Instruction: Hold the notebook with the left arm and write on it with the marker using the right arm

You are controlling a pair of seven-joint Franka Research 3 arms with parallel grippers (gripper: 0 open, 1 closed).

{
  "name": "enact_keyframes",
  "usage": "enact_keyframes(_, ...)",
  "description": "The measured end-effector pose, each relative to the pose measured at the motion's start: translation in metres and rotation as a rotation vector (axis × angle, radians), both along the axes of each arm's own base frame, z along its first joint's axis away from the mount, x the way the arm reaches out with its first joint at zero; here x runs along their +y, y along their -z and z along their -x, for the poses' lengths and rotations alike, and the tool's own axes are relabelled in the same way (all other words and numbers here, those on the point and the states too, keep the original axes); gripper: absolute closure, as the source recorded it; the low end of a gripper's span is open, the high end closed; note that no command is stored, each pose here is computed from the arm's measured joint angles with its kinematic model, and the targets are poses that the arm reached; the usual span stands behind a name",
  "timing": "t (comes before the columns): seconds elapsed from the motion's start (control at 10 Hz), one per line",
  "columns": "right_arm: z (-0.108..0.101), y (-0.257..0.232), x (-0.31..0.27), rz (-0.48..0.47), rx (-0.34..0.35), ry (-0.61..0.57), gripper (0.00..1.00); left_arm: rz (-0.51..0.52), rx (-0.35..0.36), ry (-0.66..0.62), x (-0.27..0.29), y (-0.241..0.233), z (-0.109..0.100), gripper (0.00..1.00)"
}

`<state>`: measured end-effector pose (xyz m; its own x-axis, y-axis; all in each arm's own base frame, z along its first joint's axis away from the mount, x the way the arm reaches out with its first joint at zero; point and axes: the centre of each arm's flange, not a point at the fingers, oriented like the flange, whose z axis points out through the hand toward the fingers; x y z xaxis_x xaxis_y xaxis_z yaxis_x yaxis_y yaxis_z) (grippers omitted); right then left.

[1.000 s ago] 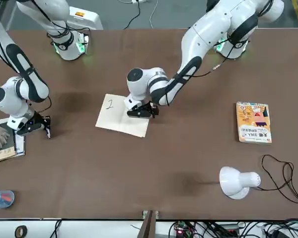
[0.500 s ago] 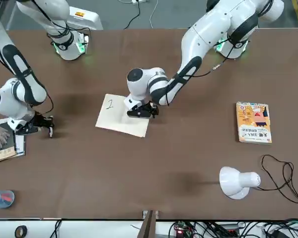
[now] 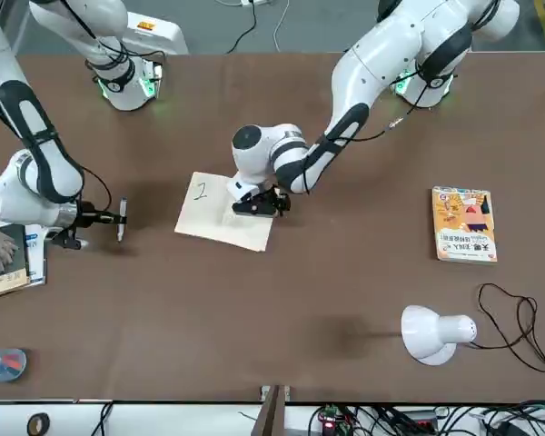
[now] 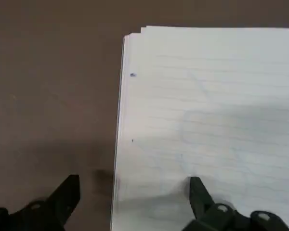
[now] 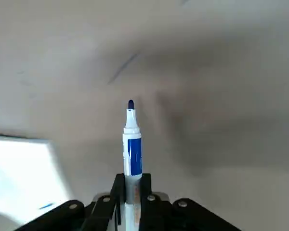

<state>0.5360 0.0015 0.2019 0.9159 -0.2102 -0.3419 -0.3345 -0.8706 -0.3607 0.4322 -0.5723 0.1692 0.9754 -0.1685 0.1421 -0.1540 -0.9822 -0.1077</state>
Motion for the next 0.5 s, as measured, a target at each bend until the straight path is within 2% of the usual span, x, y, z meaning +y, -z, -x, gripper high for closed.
enact_keyframes(0.2, -0.005, -0.019, 0.022, -0.036, 0.065, 0.106, 0.84, 0.0, 0.0, 0.0, 0.0, 0.0, 0.0, 0.0)
enact_keyframes(0.5, -0.002, -0.038, 0.057, -0.172, 0.189, 0.242, 0.84, 0.0, 0.0, 0.0, 0.0, 0.0, 0.0, 0.0)
